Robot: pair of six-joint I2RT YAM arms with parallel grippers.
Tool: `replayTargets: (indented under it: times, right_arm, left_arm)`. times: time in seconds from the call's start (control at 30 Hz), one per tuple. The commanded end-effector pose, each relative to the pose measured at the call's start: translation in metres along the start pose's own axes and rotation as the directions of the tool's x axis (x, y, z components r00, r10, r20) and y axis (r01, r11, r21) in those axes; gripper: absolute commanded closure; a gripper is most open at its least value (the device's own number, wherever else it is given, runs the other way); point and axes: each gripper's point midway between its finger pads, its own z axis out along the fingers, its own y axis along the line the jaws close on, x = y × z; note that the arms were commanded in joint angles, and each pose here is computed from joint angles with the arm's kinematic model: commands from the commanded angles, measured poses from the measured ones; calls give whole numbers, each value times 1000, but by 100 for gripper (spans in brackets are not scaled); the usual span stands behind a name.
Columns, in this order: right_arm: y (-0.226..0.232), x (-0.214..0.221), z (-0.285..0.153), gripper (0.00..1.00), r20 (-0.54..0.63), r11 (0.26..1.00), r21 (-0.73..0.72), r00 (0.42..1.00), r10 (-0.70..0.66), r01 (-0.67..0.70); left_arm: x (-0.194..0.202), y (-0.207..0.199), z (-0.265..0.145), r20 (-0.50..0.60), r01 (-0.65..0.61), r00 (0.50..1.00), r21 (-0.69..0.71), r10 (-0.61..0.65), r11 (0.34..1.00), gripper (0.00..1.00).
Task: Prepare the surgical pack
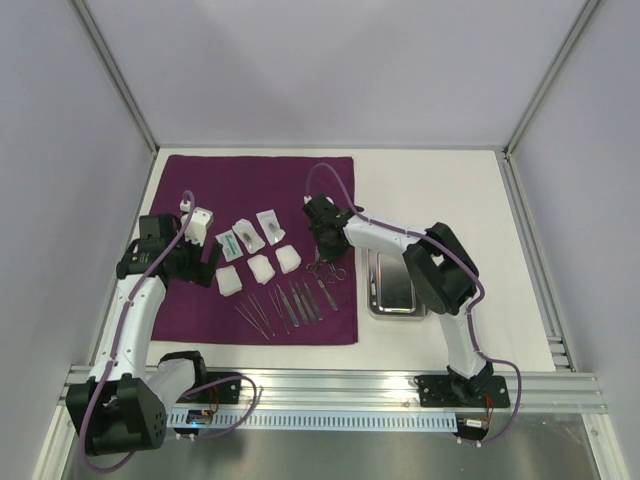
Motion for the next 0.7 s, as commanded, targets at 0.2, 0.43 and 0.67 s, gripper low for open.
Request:
replayTargets:
  times: [0.2,0.43,0.67]
  right_arm:
    - [-2,0,-2,99,44,1000,22,999,7,-8]
    - [4,-15,-26,100,123,999,-39,992,19,-14]
    - [9,-15,-26,100,127,997,-74,992,27,-18]
  left_arm:
    - [-3,2,0,15,-17,1000,-2,17,1000,0]
    - [-5,3,0,18,-19,1000,-2,19,1000,0]
    - [-5,3,0,17,-19,1000,-6,19,1000,0]
